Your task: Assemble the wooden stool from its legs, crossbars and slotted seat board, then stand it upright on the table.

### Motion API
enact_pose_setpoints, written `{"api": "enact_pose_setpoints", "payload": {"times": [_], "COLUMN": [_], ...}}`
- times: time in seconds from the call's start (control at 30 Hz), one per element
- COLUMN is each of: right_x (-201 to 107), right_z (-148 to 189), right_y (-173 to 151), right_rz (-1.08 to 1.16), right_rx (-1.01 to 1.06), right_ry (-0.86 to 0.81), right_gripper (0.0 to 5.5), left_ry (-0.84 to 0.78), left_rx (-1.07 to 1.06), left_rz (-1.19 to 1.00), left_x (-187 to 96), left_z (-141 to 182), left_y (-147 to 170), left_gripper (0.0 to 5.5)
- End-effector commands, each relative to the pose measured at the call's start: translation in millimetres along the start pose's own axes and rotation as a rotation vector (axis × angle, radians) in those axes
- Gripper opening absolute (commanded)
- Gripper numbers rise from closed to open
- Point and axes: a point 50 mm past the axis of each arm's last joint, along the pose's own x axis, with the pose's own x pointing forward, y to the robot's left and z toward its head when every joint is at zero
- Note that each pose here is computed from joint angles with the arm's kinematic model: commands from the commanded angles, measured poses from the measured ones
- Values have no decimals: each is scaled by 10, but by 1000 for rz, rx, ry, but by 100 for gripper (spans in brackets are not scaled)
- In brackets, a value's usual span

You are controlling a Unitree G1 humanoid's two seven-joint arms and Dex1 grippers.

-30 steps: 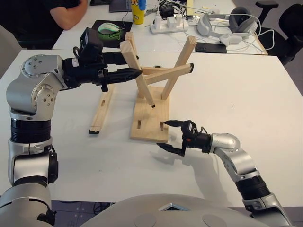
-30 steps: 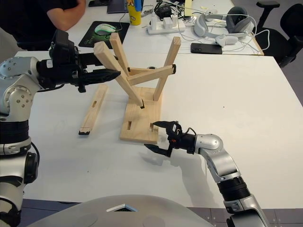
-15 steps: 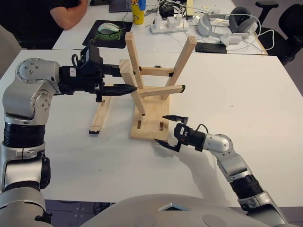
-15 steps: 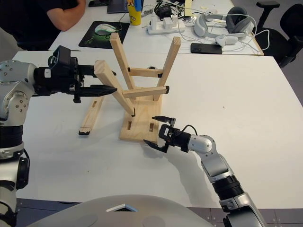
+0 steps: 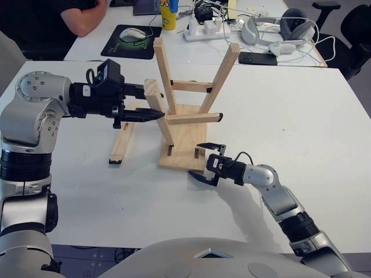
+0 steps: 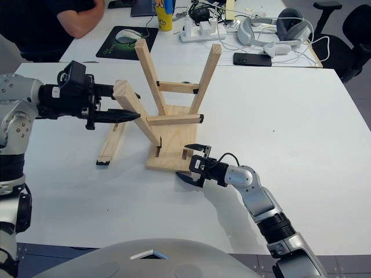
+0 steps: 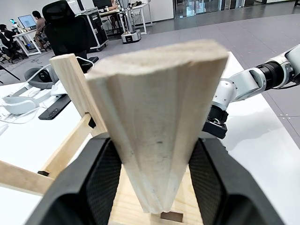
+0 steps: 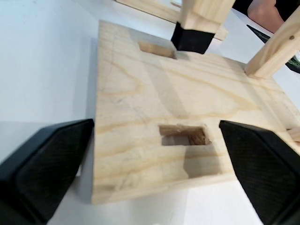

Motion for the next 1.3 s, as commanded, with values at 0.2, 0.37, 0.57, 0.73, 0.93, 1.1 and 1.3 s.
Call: {"api": "enact_pose_setpoints", "payload": {"times": [0.2, 0.37, 0.57, 0.73, 0.93, 1.1, 1.3], "right_x": [-96, -100, -96, -107, -90, -61, -52], "right_z": [-123, -136, -146, -207, -185, -210, -211], "right_y": [-15, -35, -46, -71, 14, -3, -17], "right_rz": [69, 85, 66, 48, 62, 59, 69], "right_rx": [11, 13, 60, 1, -10, 30, 40], "right_ry": [81, 89, 84, 85, 94, 114, 115], "right_gripper": [497, 497, 497, 497, 497, 497, 497], "left_ry": [83, 131, 152, 154, 157, 195, 219], "left_rx": [-40, -77, -75, -62, -36, -20, -17], "left_rz": [-44, -45, -86, -114, -143, -161, -160], "left_x": [-16, -85, -102, -68, -60, -98, -101], "left_z": [-201, -327, -276, -213, -112, -109, -194], "left_y": [-60, -63, -79, -66, -61, -43, -32], "left_gripper": [207, 207, 207, 207, 207, 207, 207]}}
